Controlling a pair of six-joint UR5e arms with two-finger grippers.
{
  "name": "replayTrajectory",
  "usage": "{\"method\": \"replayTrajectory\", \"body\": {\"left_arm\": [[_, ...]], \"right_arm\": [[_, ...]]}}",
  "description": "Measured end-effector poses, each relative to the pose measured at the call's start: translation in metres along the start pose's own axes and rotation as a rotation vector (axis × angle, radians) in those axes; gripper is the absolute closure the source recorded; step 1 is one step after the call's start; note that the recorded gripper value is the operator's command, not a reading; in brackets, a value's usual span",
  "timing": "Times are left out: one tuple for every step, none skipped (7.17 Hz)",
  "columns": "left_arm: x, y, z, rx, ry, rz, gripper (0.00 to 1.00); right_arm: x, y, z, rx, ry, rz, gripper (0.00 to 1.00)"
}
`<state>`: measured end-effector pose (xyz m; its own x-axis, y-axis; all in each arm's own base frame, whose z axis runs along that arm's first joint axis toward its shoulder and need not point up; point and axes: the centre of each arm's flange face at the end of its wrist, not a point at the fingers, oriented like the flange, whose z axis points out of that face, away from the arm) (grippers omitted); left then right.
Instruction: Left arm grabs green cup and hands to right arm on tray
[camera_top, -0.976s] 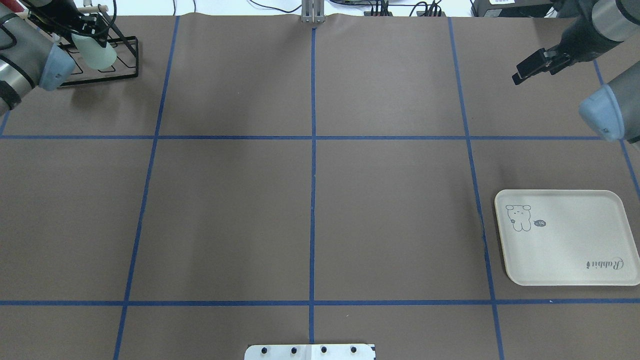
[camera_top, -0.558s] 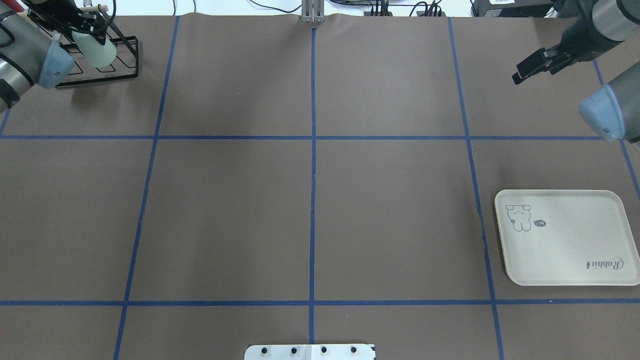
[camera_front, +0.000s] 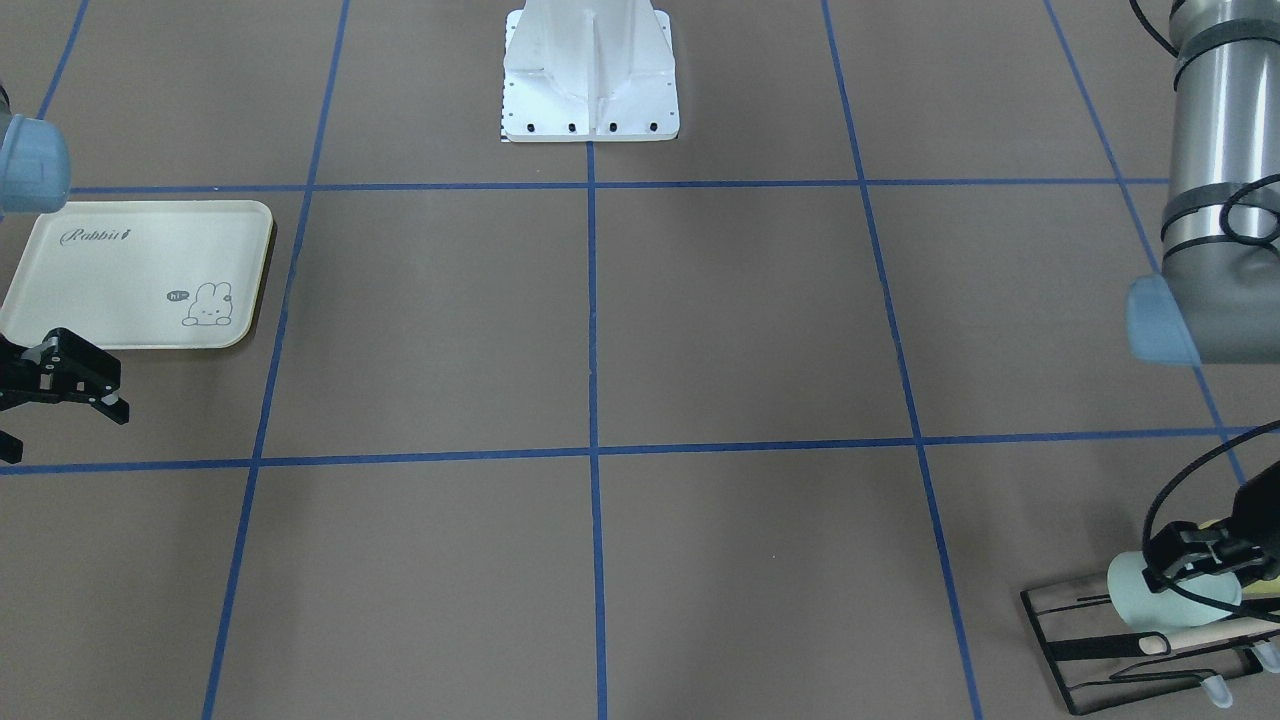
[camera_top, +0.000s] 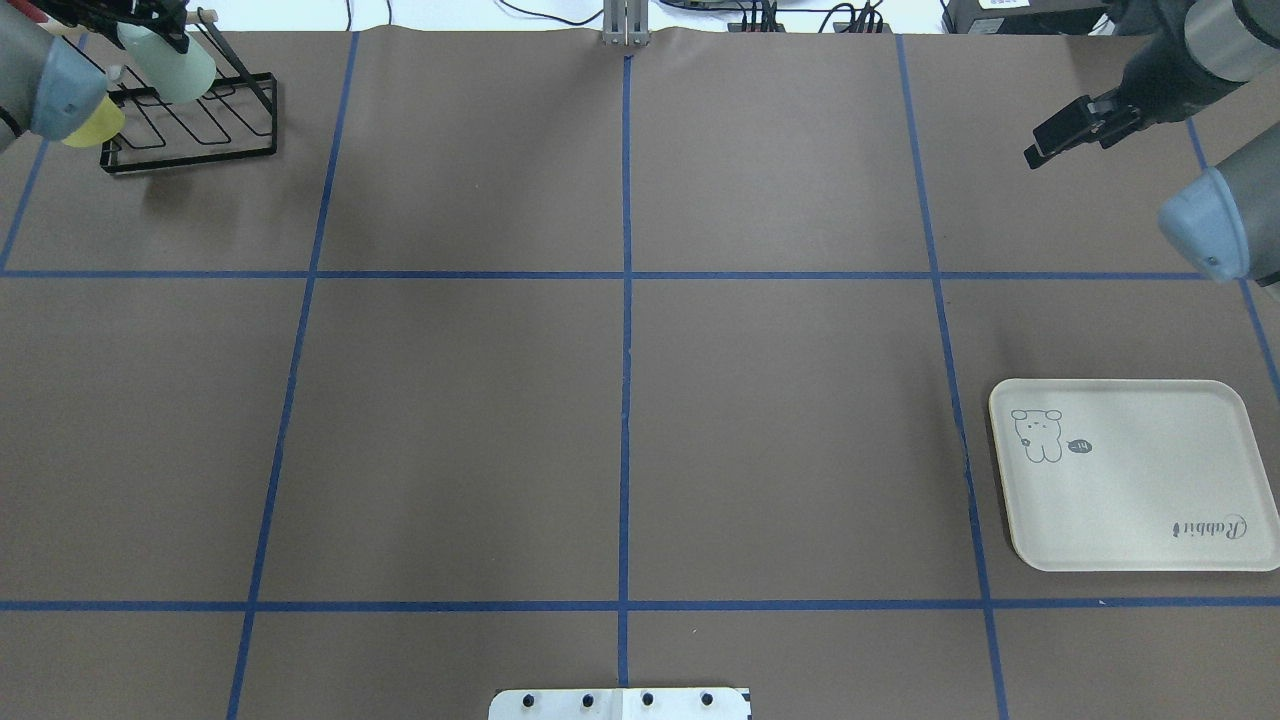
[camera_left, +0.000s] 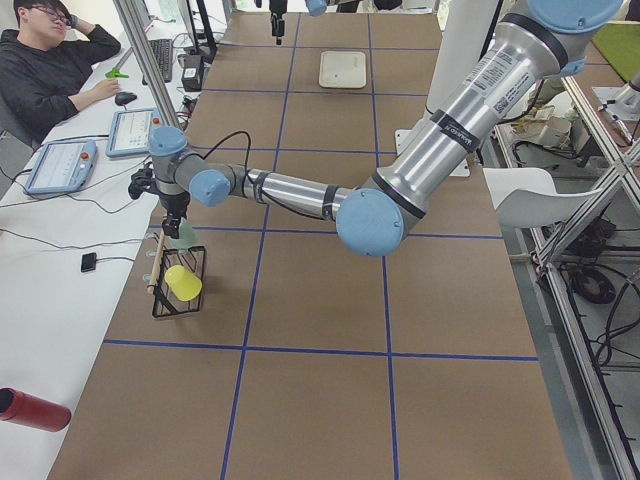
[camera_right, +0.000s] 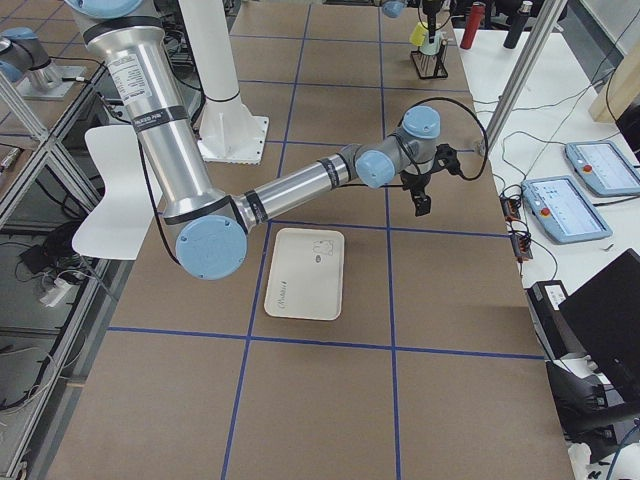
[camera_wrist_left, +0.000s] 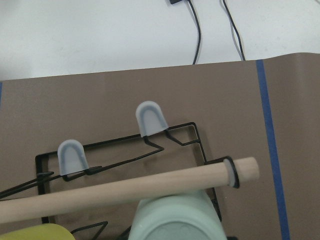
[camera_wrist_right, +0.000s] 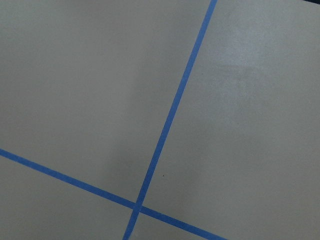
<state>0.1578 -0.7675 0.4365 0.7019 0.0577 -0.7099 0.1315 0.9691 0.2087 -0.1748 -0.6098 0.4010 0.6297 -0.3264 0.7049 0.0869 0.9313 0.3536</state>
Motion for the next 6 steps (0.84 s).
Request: {"method": "replayTrajectory", "body": {"left_arm": [[-0.012, 0.0, -0.018, -0.004, 0.047, 0.0, 1.0], [-0.025, 0.002, -0.036, -0.002, 0.09, -0.005, 1.0], [-0.037, 0.003, -0.058, 0.006, 0.134, -0.014, 1.0], [-0.051, 0.006, -0.078, 0.011, 0.178, -0.025, 1.0], [-0.062, 0.017, -0.086, 0.008, 0.206, -0.035, 1.0], [-0.065, 0.026, -0.089, 0.006, 0.22, -0.057, 1.0]], "right_arm": [[0.0, 0.0, 0.0, 0.0, 0.0, 0.0, 0.0], [0.0, 0.0, 0.0, 0.0, -0.001, 0.0, 0.0], [-0.001, 0.0, -0.001, 0.001, -0.001, -0.001, 0.0], [-0.001, 0.0, -0.001, 0.002, -0.001, -0.001, 0.0], [-0.003, 0.0, -0.001, 0.003, -0.004, 0.009, 0.0], [-0.009, 0.0, 0.0, 0.005, -0.01, 0.037, 0.0]]}}
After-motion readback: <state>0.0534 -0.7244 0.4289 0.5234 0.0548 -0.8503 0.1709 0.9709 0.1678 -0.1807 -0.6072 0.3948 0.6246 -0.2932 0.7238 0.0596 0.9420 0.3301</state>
